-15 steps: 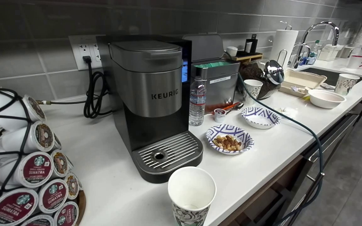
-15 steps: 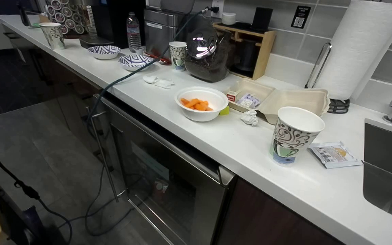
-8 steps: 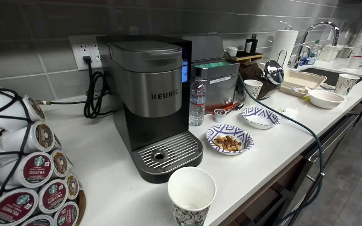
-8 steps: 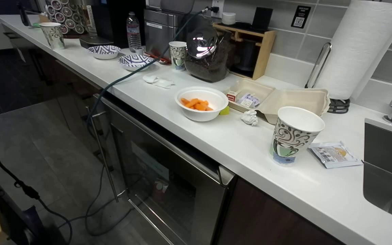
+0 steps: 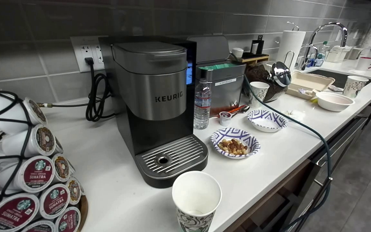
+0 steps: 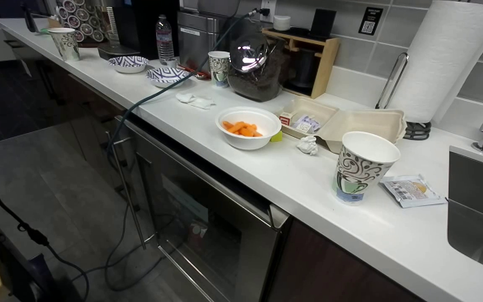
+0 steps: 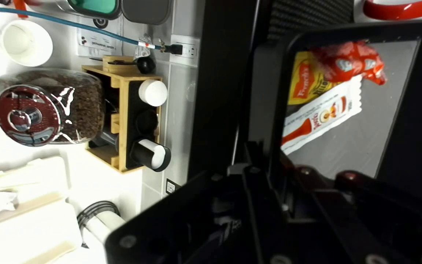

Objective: Remove the black box from the counter.

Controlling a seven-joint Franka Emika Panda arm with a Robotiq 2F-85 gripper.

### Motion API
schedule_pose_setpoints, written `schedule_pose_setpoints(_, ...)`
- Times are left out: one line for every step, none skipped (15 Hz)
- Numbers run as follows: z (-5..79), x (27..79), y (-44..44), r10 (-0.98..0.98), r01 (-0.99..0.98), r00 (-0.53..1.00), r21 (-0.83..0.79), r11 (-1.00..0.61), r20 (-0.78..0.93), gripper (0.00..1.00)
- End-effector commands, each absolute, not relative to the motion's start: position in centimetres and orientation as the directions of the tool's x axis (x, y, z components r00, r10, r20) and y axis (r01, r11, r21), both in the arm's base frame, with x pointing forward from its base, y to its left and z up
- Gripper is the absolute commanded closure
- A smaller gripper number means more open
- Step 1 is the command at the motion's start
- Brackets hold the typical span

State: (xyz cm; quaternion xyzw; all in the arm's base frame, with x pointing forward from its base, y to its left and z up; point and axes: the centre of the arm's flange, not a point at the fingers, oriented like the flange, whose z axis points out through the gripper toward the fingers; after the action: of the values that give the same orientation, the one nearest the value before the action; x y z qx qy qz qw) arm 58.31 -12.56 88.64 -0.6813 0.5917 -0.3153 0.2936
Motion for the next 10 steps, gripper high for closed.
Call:
schedule_pose_setpoints(90.4,59.4,-12.2,-0.999,-0.639,0.031,-0.769,-0.030,0.014,0.97)
schedule_pose_setpoints(90.5,59.5,-12.2,-1.000,-0.633,0.010,-0.774,-0.011,0.005,0.97)
schedule_pose_setpoints(90.5,59.6,-12.2,-1.000,-0.633,-0.007,-0.774,0.004,0.001,0.97)
schedule_pose_setpoints(90.5,59.6,-12.1,-1.000,-0.637,-0.020,-0.771,0.005,0.010,0.97)
schedule_pose_setpoints(90.4,59.8,-12.0,-0.999,-0.646,-0.025,-0.763,-0.014,0.039,0.97)
schedule_pose_setpoints(90.2,60.1,-11.7,-0.997,-0.654,-0.030,-0.756,-0.034,0.071,0.97)
schedule_pose_setpoints(90.2,60.4,-11.4,-0.995,-0.652,-0.032,-0.757,-0.048,0.091,0.97)
schedule_pose_setpoints(90.2,60.7,-11.1,-0.993,-0.645,-0.029,-0.761,-0.067,0.111,0.97)
schedule_pose_setpoints(90.2,60.8,-10.7,-0.992,-0.644,-0.032,-0.761,-0.076,0.125,0.97)
schedule_pose_setpoints(90.2,61.2,-10.4,-0.990,-0.642,-0.034,-0.763,-0.081,0.134,0.97)
